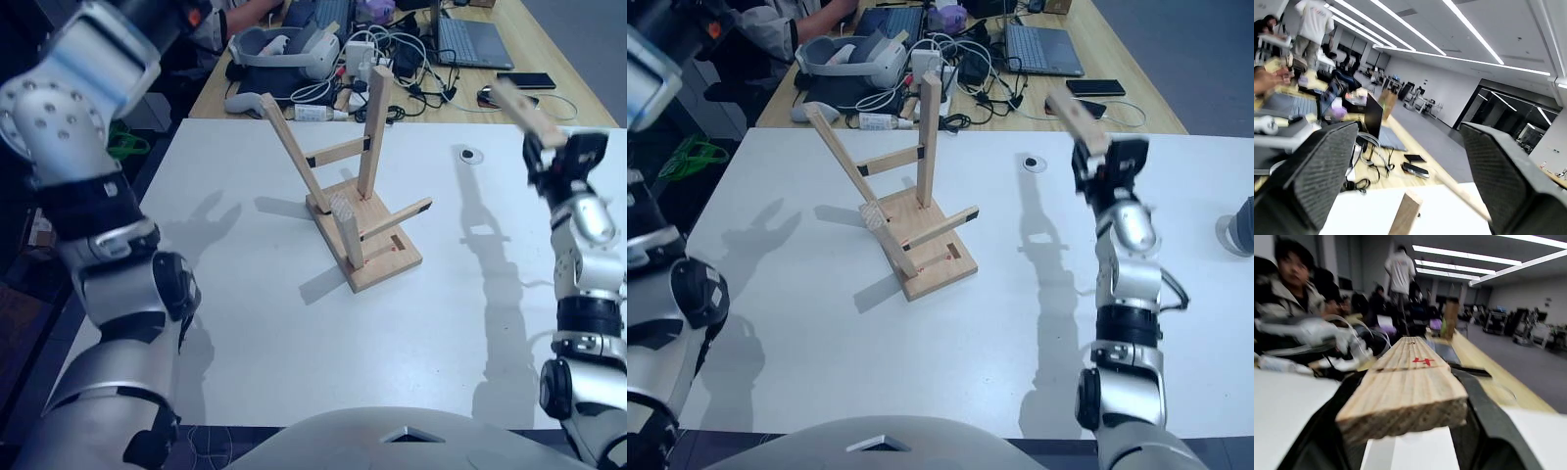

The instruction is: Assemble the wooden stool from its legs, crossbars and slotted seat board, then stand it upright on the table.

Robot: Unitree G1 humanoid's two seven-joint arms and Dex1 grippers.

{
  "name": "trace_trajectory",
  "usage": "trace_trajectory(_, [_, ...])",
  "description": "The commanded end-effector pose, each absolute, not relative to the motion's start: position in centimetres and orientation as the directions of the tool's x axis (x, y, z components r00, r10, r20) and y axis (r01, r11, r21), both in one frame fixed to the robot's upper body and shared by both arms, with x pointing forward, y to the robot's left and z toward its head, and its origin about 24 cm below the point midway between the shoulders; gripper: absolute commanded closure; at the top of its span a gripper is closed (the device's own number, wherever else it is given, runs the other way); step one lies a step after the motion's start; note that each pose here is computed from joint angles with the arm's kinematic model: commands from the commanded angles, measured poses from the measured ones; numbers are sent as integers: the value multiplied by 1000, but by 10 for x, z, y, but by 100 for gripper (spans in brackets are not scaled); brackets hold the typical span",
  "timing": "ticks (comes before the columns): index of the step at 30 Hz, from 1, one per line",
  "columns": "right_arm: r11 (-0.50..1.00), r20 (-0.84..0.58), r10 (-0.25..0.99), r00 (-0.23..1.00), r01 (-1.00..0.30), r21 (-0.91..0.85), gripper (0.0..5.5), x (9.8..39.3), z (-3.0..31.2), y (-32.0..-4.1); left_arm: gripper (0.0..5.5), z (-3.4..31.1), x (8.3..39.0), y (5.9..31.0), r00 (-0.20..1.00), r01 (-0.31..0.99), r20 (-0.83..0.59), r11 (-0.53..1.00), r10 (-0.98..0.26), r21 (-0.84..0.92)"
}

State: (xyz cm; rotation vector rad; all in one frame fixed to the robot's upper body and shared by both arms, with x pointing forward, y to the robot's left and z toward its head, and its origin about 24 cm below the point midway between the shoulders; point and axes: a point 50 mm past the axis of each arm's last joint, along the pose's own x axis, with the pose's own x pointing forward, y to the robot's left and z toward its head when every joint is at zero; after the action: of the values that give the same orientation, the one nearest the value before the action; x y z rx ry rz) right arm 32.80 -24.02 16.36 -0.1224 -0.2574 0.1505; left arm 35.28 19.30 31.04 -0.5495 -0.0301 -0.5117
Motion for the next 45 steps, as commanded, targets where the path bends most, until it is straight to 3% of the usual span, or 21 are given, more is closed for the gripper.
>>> trace_trajectory(1, [943, 322, 318, 892, -262, -206, 348, 327, 201, -215, 166, 322, 360, 158, 824, 513, 46, 710, -564, -483])
trace_trajectory(8, [891, 444, 453, 773, -377, -252, 348, 314, 248, -185, 166, 327, 354, 120, 684, 604, 80, 502, -725, -619])
trace_trajectory(14, [765, 575, 596, 561, -613, -195, 348, 292, 291, -153, 166, 326, 354, 93, 637, 565, 166, 310, -753, -765])
trace_trajectory(20, [663, 514, 684, 518, -736, -139, 348, 281, 274, -146, 166, 343, 353, 103, 663, 553, 302, 176, -685, -814])
trace_trajectory(23, [668, 523, 660, 540, -740, -79, 348, 283, 271, -149, 166, 347, 342, 102, 592, 622, 359, 125, -722, -773])
trace_trajectory(30, [670, 581, 599, 551, -742, 14, 348, 286, 282, -154, 166, 319, 314, 76, 414, 725, 253, 149, -875, -672])
trace_trajectory(37, [639, 539, 657, 527, -769, -27, 348, 280, 274, -145, 166, 311, 324, 81, 472, 685, 230, 189, -851, -704])
trace_trajectory(42, [617, 447, 726, 522, -781, -92, 348, 274, 253, -142, 166, 325, 332, 94, 545, 675, 302, 196, -782, -712])
trace_trajectory(45, [616, 387, 752, 534, -779, -121, 348, 272, 237, -145, 180, 337, 325, 98, 509, 721, 390, 133, -768, -680])
